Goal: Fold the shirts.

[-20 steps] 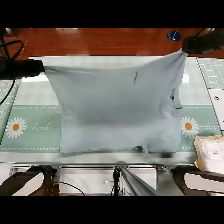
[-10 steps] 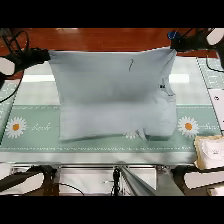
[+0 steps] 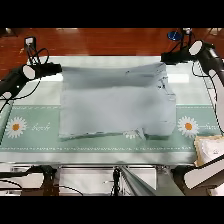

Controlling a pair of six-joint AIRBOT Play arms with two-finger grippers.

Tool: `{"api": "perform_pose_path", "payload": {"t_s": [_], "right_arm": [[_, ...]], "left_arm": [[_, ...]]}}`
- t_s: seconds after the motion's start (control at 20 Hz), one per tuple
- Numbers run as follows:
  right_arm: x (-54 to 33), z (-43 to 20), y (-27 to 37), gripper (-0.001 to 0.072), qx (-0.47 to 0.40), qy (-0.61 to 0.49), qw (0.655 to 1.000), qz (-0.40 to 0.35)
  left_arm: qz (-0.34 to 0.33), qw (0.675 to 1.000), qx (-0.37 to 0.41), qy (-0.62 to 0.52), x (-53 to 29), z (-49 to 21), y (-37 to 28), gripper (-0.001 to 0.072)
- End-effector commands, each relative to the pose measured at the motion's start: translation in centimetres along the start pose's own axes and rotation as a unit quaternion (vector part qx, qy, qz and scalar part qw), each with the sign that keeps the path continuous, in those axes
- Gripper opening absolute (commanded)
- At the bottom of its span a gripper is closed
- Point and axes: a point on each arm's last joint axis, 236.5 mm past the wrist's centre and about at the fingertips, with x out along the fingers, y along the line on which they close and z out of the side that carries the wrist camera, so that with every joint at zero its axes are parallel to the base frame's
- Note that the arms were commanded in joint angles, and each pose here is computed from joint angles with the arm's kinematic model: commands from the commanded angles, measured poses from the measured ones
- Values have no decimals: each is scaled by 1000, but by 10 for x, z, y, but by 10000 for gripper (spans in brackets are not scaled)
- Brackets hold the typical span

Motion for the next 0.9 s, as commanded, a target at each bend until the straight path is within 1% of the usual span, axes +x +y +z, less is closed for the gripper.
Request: {"api": "perform_pose_path", "payload": {"t_s": [0.0,0.05,0.15,0.3,0.35,0.85], "right_arm": [[0,-17,4,19,3,35,999,8],[-10,-23,6,19,0,53,999,9],[-34,-48,8,19,-10,115,993,9],[-61,-95,14,19,-8,223,975,18],[-62,-104,14,19,-6,243,970,20],[-9,-143,4,20,8,295,955,19]], "left_arm": [[-4,999,-1,49,3,-22,0,22],[-8,997,11,73,-5,-26,-1,22],[-25,989,60,132,-30,-36,-6,22],[-45,969,52,237,-63,-69,-12,22],[-47,964,51,257,-65,-80,-12,22],[-43,954,12,295,-30,-116,-7,24]]}}
